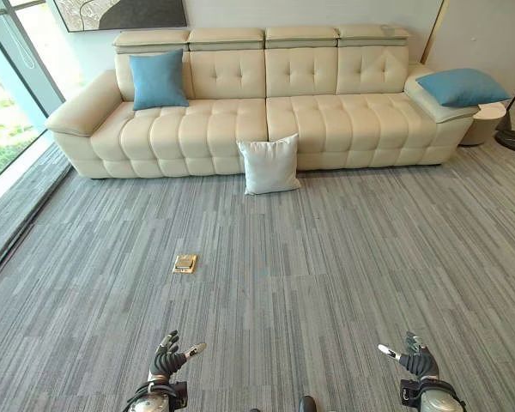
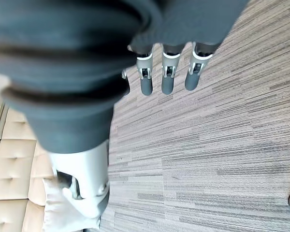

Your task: Pick up all the scattered cushions and arrange them neatly on the sofa.

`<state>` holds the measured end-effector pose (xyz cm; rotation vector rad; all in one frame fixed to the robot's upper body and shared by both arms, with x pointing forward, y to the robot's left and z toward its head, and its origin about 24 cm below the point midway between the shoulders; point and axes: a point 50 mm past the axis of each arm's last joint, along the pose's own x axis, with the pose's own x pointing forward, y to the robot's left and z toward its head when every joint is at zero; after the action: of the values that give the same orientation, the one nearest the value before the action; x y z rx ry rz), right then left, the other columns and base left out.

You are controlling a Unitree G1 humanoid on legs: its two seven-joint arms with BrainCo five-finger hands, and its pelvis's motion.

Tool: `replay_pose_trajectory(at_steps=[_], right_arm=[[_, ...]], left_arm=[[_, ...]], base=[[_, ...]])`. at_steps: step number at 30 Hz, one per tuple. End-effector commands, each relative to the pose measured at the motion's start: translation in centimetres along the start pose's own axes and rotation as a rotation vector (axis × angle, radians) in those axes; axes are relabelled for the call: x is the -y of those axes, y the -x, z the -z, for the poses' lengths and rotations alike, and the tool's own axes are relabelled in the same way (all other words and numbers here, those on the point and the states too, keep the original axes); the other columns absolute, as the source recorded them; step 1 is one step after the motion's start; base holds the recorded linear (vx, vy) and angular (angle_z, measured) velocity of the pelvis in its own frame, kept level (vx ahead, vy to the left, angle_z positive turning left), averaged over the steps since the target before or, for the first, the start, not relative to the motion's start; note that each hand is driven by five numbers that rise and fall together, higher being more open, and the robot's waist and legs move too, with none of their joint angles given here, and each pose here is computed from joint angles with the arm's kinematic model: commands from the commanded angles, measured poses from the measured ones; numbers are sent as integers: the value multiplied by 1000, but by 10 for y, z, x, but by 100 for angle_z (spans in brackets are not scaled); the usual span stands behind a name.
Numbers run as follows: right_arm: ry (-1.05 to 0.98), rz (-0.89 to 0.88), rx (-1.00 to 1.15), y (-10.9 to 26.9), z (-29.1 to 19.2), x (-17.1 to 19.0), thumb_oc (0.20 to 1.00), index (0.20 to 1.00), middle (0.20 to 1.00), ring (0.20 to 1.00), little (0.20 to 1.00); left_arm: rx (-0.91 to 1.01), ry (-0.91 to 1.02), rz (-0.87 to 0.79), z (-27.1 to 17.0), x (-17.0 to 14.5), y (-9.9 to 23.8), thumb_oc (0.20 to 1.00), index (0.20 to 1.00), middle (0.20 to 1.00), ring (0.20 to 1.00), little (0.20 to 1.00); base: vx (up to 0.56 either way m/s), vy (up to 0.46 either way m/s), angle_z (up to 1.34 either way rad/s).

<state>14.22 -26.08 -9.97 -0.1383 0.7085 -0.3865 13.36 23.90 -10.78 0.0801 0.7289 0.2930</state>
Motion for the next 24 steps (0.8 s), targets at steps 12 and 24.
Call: replay_pose_trajectory(at_steps=[12,24], right_arm=[[-30,7,78,-6,-19,-2,1000,1000,1000,1000,1000],[-20,-4,69,-4,-16,-3,1000,1000,1000,1000,1000]], left_arm=[[53,-19,-5,-15,2,-8,1000,1000,1000,1000,1000],[54,35,21,-15,3,-6,1000,1000,1000,1000,1000]], base=[[0,0,0],[0,0,0]])
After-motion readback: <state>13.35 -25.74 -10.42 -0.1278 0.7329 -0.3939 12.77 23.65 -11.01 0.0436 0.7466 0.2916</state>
